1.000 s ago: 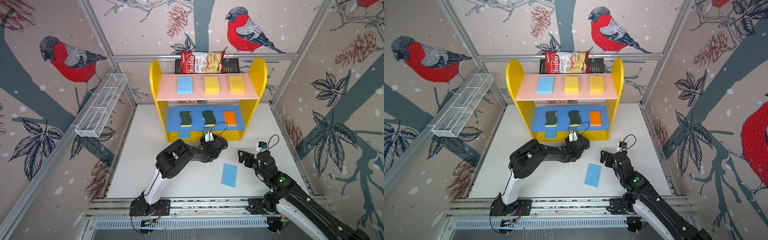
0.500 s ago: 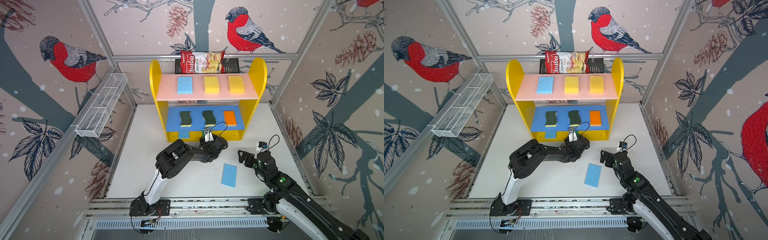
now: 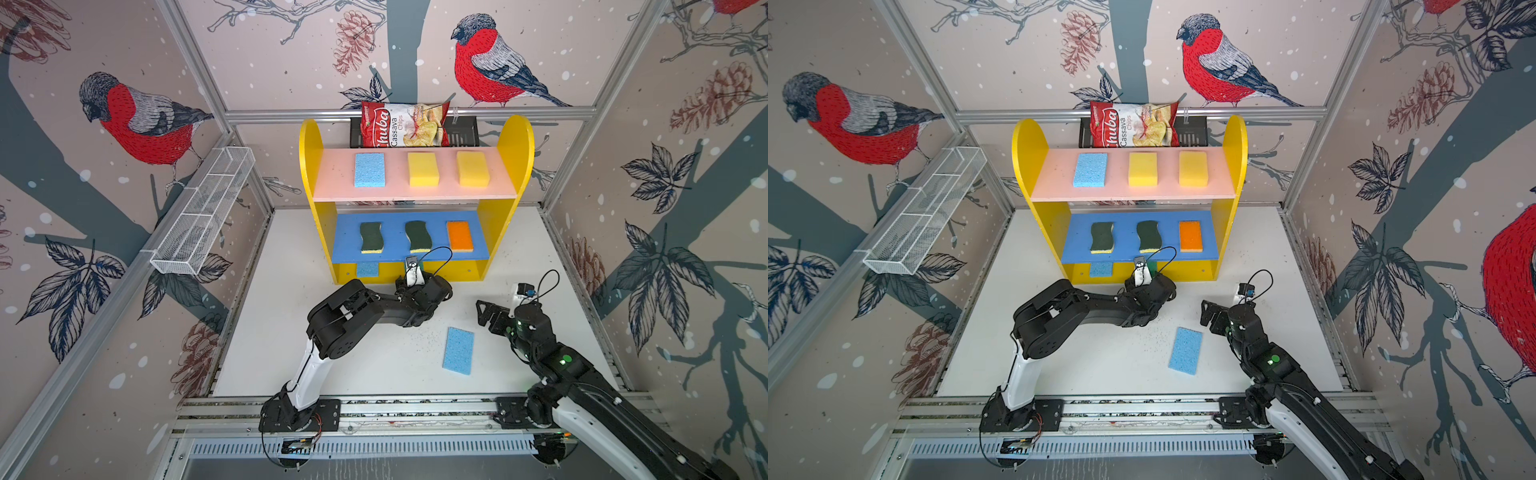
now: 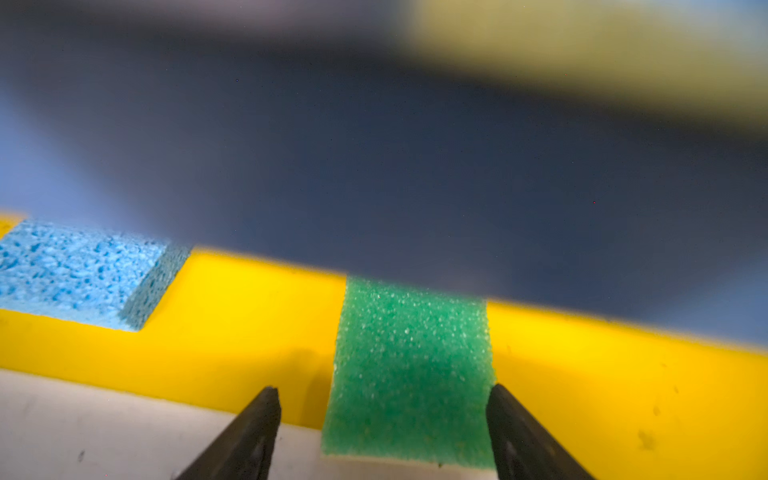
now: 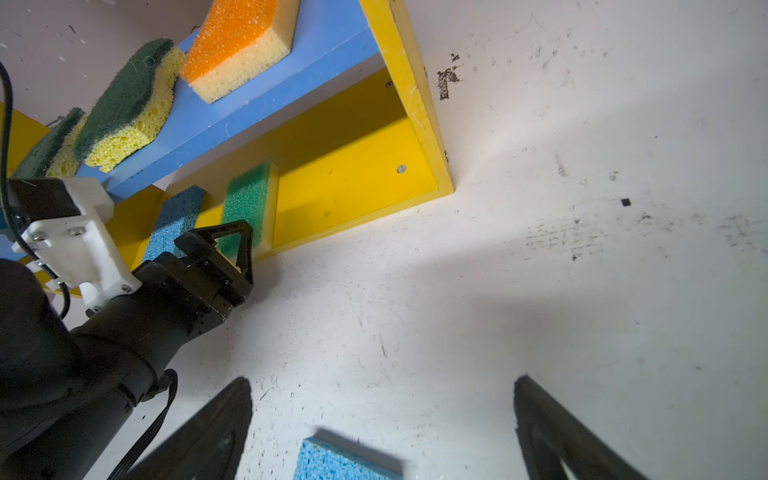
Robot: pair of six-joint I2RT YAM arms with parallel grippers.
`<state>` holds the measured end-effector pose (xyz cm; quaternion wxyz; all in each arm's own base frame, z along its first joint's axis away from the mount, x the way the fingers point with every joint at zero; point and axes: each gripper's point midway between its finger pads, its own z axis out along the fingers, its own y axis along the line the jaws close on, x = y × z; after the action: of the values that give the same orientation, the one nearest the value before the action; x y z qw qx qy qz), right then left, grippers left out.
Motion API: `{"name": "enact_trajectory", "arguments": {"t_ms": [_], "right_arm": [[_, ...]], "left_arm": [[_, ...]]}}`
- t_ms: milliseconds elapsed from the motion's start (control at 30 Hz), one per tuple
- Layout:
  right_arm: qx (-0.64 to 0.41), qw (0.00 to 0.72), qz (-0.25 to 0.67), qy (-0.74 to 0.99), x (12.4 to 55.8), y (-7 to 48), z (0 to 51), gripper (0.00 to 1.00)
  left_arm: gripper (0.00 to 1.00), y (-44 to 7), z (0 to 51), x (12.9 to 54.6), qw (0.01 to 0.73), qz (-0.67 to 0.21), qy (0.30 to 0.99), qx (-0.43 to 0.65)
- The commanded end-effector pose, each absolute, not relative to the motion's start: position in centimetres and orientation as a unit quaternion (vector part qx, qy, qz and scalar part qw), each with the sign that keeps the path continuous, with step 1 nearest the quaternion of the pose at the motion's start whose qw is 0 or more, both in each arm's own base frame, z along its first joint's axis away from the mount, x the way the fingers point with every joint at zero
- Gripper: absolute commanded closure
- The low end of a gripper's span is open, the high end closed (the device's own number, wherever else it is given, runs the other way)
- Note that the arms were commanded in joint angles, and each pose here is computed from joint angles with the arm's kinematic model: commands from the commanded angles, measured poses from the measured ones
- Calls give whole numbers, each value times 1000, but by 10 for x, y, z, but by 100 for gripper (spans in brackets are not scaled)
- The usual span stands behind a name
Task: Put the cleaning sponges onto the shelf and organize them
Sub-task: 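Push the held green sponge under the blue shelf beside the standing blue sponge, then open the left gripper, releasing the green sponge upright under the shelf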
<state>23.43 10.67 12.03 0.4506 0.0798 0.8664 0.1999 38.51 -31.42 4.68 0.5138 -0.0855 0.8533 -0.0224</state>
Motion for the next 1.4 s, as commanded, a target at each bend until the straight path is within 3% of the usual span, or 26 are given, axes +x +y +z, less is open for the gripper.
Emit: {"name": "enact_trajectory", "arguments": {"t_ms": [0, 500, 800, 1367], "right_arm": [[85, 451, 200, 866, 234, 106, 123, 2], [90, 453, 204, 863, 234, 105, 129, 2], [94, 453, 203, 863, 233, 103, 131, 2], [91, 456, 209, 860, 235, 106, 137, 2]], "left_arm": [[20, -313, 27, 374, 471, -22, 881, -43], [18, -306, 60, 358, 495, -96, 863, -40], [21, -326, 65, 365, 496, -113, 861, -15], [24, -307, 107, 344, 509, -161, 845, -24]]}}
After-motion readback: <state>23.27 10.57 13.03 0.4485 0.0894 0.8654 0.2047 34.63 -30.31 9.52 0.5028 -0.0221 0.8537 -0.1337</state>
